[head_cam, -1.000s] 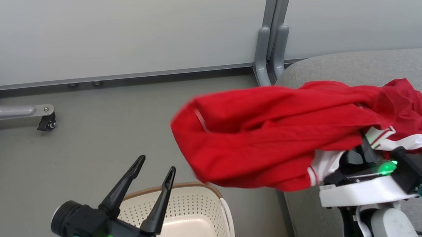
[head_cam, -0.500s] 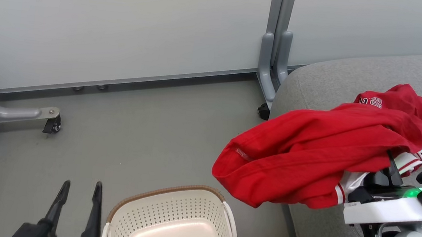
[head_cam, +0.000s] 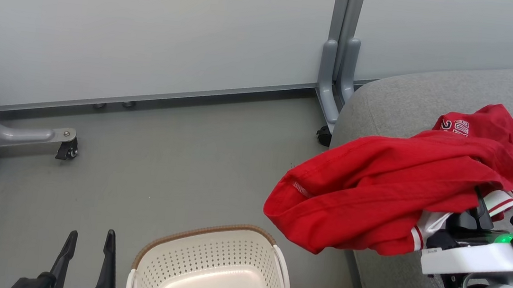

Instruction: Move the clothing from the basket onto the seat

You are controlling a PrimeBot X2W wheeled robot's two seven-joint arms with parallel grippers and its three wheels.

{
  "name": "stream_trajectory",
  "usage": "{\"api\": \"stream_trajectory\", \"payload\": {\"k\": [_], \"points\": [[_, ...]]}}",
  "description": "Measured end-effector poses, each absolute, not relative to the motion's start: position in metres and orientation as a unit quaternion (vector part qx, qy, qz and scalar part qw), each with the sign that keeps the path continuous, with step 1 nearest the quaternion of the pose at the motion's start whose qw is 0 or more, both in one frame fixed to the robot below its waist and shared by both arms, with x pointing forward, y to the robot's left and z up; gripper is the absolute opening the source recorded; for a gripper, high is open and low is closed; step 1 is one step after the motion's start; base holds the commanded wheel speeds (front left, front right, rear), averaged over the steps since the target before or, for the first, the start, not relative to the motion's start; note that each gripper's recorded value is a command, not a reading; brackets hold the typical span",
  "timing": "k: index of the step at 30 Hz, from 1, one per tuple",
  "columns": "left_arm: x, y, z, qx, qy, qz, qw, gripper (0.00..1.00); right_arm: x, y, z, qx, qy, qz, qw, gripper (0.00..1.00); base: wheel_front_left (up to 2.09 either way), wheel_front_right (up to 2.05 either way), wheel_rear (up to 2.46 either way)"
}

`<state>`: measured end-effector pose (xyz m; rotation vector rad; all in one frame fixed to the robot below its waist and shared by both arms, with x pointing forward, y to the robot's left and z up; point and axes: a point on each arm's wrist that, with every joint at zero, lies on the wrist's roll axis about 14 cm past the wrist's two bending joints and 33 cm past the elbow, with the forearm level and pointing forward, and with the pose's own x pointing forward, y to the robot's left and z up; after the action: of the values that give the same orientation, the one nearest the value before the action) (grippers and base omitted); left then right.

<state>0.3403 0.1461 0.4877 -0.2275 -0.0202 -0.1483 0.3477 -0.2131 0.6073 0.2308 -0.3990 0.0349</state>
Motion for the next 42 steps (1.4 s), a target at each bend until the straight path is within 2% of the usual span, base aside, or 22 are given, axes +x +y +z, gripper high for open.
{"api": "stream_trajectory", "payload": {"k": [15,25,35,42], "points": [[0.35,0.117,0.492,-0.124,-0.011,-0.117,0.985,1.0,0.333,-0.242,0.615,0.102,-0.213,-0.023,0.971,0.0,0.0,0.0,0.0],[0.365,0.066,0.494,-0.131,-0.003,-0.192,0.973,1.0,0.302,-0.292,0.619,0.083,-0.226,-0.102,0.965,0.0,0.0,0.0,0.0],[0.379,-0.004,0.502,-0.135,-0.004,-0.289,0.948,1.0,0.256,-0.344,0.626,0.059,-0.243,-0.197,0.948,0.0,0.0,0.0,0.0],[0.384,-0.045,0.495,-0.138,0.008,-0.342,0.929,1.0,0.237,-0.366,0.624,0.043,-0.238,-0.25,0.938,0.0,0.0,0.0,0.0]]}}
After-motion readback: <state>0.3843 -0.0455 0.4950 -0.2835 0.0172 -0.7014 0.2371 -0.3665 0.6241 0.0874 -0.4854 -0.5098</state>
